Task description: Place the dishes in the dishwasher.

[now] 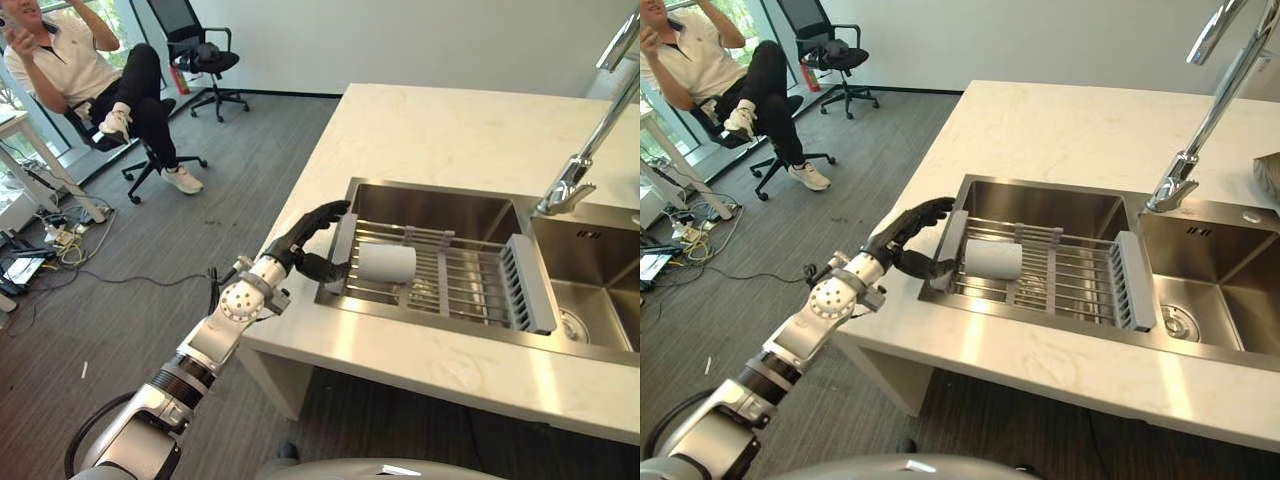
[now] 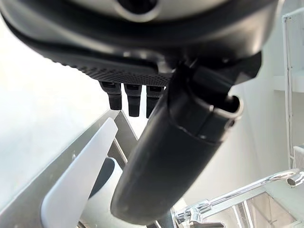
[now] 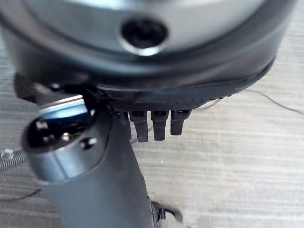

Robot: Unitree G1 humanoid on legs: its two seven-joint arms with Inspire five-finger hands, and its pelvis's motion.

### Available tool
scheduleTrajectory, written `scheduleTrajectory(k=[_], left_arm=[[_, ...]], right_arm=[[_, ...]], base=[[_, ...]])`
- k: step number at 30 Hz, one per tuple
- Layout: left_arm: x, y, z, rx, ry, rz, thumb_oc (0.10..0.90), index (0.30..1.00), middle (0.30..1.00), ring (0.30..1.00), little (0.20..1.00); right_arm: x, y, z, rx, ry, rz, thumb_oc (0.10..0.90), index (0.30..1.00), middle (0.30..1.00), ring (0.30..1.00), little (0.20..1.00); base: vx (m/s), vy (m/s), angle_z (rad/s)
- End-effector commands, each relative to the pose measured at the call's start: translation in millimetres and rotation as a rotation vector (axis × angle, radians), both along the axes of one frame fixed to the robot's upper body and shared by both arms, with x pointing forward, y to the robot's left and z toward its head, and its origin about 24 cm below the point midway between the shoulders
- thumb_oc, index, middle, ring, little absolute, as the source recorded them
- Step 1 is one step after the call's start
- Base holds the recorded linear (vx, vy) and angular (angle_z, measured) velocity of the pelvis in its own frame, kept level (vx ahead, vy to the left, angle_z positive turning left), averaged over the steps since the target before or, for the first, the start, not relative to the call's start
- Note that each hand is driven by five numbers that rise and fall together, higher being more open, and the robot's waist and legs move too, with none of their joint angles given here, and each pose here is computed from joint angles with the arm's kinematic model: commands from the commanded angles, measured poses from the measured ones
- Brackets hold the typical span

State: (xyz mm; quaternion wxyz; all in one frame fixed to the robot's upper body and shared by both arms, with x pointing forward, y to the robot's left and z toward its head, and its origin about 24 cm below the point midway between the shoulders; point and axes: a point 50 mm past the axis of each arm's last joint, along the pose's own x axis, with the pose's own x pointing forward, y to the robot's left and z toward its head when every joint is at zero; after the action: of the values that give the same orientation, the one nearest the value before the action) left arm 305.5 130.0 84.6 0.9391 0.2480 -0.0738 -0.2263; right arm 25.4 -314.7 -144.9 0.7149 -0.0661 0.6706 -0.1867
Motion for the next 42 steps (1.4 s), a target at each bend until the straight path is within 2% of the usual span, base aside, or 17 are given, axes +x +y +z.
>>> scheduleTrajectory(k=[1, 3, 5, 9, 16, 27, 42], left_arm=[[19.6, -30.0, 74.9, 0.117, -0.352, -0.147, 0.8, 0.9, 0.9, 0.9, 0.9], [25.5, -42.5, 77.7, 0.277, -0.407, -0.182, 0.8, 0.9, 0.9, 0.9, 0.9], [25.9, -43.3, 77.6, 0.278, -0.408, -0.183, 0.8, 0.9, 0.9, 0.9, 0.9], [33.4, -51.1, 71.9, 0.412, -0.431, -0.198, 0.8, 0.9, 0.9, 0.9, 0.9], [40.6, -52.5, 61.1, 0.489, -0.414, -0.18, 0.8, 0.9, 0.9, 0.9, 0.9], [55.6, -39.6, 51.6, 0.602, -0.384, -0.103, 0.8, 0.9, 0.9, 0.9, 0.9], [68.6, -33.4, 11.7, 0.71, -0.223, -0.024, 0.8, 0.9, 0.9, 0.9, 0.9]], right_arm=[[11.3, -11.0, 6.0, -0.013, -0.062, -0.003, 0.8, 0.9, 0.9, 0.9, 0.9], [9.8, -8.8, 4.7, -0.011, -0.067, 0.013, 0.8, 0.9, 0.9, 0.9, 0.9], [9.7, -8.5, 4.6, -0.011, -0.068, 0.012, 0.8, 0.9, 0.9, 0.9, 0.9], [3.7, -14.3, 7.0, -0.033, -0.077, 0.005, 0.8, 0.9, 0.9, 0.9, 0.9], [3.3, -10.9, 5.3, -0.024, -0.089, -0.014, 0.8, 0.9, 0.9, 0.9, 0.9], [-1.7, -3.0, 1.2, -0.004, -0.079, -0.028, 0.8, 0.9, 0.9, 0.9, 0.9], [10.9, 2.3, -0.4, -0.009, -0.095, 0.014, 0.8, 0.9, 0.9, 0.9, 0.9]], base=[[-0.01, -0.005, -0.14], [0.0, -0.01, -0.37], [0.01, -0.002, -0.31], [0.03, -0.003, -0.35], [0.01, 0.003, -0.17], [0.0, 0.0, 0.0], [0.0, 0.0, 0.0]])
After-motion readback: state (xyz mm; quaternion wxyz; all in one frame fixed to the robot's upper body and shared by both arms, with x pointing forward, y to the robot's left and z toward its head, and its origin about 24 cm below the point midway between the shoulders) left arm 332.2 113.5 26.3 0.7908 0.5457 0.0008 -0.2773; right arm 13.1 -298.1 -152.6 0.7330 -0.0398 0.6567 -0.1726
